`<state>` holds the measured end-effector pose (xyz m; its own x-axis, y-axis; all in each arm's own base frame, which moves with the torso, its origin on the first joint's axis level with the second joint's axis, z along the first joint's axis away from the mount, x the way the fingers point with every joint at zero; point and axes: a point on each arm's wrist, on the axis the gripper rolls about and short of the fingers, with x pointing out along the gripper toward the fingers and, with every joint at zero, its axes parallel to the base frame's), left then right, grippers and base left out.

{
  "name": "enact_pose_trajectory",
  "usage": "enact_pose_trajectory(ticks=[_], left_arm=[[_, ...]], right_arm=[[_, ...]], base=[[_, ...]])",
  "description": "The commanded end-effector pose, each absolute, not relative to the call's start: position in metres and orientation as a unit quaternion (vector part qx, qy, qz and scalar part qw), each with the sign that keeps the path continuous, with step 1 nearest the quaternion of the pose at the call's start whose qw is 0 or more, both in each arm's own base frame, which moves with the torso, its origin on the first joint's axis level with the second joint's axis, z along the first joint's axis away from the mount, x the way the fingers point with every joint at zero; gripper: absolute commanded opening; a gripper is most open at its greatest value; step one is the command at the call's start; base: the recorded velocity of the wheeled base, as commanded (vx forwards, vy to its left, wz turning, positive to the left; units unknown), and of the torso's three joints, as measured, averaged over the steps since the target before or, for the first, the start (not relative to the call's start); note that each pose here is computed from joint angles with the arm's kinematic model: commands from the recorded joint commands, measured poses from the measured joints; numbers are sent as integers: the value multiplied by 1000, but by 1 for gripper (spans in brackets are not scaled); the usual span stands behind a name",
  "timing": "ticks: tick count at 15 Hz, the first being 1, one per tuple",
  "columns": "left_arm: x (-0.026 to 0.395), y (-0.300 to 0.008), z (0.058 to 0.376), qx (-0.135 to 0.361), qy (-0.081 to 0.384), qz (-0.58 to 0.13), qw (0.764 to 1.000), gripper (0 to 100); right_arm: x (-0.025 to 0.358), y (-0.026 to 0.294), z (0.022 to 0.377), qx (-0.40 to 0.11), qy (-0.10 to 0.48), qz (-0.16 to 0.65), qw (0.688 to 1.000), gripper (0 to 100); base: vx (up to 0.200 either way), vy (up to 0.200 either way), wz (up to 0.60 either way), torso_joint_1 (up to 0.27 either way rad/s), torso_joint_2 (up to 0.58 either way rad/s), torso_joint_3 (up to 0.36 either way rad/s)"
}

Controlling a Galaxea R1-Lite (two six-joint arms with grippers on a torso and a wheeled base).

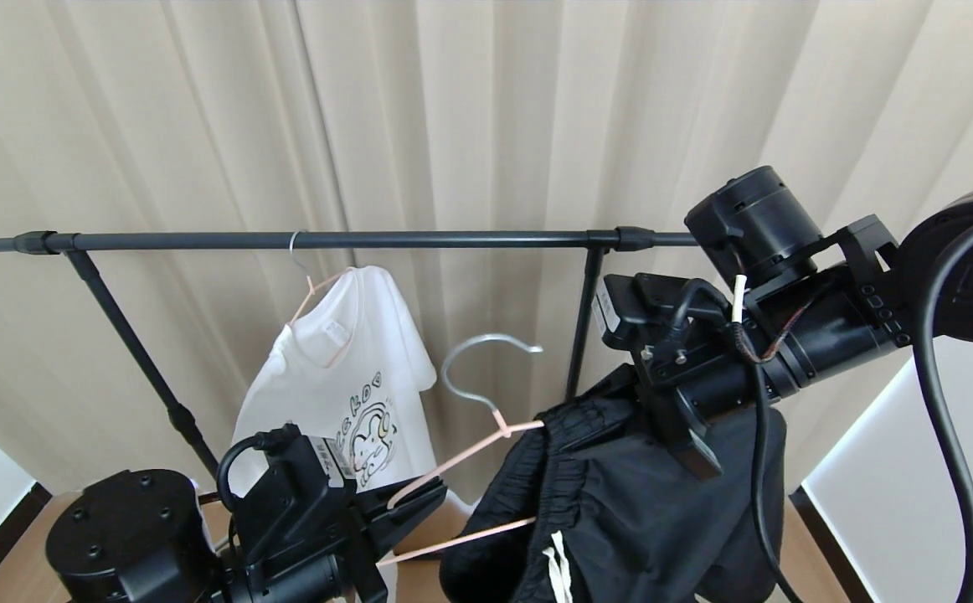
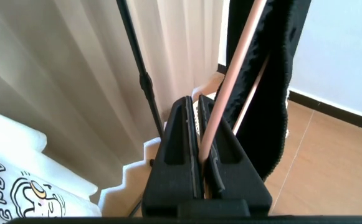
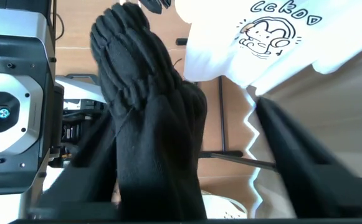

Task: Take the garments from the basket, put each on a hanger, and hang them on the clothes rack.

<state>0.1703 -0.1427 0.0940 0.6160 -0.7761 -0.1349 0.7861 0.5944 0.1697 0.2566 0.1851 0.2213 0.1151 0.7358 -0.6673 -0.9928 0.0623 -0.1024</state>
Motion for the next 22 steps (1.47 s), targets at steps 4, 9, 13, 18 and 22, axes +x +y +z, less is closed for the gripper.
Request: enact_pose_trajectory(ticks=[4,9,13,18,22], left_arm=[[171,-143,94,106,24,-439,892,0],[173,-143,88,107,38,-439,891,0],[174,-143,75,114,69,-440,888,0],[176,-144,75,111,67,-438,890,100],[179,-140,80,106,57,-427,896,100]], right_arm=[[253,183,225,-281,225,624,694,0],[249,180,226,-281,225,624,694,0],[246,178,230,-282,221,623,695,0],[241,175,227,-282,226,624,693,0],[239,174,227,-282,228,624,692,0]], base=[[0,0,0,0,0,0],[0,0,0,0,0,0],[0,0,0,0,0,0],[0,0,0,0,0,0],[0,0,0,0,0,0]])
